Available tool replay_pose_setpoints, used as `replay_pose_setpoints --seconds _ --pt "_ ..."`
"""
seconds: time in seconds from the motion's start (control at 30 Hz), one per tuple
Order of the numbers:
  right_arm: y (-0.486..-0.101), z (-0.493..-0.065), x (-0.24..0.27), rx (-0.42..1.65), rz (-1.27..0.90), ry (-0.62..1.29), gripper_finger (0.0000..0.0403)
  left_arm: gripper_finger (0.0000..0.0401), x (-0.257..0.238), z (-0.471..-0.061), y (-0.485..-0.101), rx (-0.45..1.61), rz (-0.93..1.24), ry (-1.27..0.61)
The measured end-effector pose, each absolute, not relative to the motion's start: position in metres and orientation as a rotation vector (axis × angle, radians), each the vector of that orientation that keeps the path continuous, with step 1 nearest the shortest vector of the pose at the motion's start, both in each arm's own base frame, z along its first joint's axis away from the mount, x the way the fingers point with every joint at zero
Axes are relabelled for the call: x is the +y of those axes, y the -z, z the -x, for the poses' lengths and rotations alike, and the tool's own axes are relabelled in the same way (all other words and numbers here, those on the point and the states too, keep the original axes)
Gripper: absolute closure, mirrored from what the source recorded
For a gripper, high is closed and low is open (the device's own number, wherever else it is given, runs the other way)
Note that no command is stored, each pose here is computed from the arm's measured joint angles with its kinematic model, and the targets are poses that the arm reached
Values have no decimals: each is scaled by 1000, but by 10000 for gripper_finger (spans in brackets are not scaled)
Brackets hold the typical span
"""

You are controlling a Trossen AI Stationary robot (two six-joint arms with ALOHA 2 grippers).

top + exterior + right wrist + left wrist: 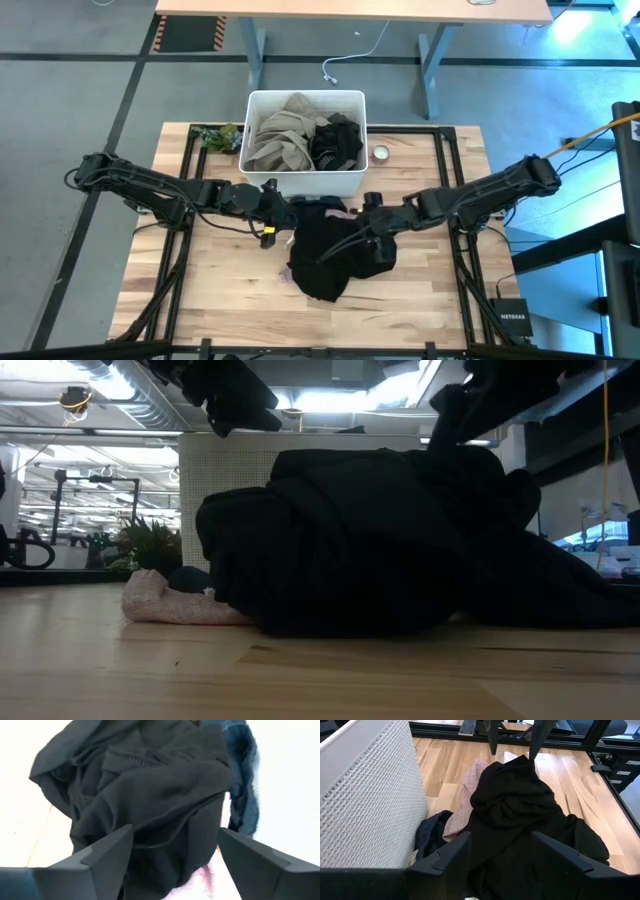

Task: Sort clothes
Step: Put the black shirt into the white bin

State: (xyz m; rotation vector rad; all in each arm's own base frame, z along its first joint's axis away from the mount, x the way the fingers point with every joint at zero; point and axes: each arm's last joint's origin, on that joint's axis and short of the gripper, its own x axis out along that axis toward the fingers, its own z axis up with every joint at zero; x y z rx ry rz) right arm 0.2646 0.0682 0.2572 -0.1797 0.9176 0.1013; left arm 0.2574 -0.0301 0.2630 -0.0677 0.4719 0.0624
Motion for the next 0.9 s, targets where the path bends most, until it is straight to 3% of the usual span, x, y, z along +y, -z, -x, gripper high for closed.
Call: replay_pose_setpoints --seconds 0.2,0.37,0.53,0.77,0.9 --pt "-226 -292 76 938 239 -160 69 203 -30 -258 -263 470 58 -60" --pt "-195 -310 82 979 339 -221 83 203 -30 -258 -263 470 50 -58" --pt "-179 -314 81 1040 400 -191 163 203 -30 -257 -263 473 49 -58" --pt "-198 -307 80 1037 408 -189 364 203 -30 -257 -263 473 58 -60" --pt "-225 -301 80 986 388 -189 361 203 -30 -257 -263 475 76 -65"
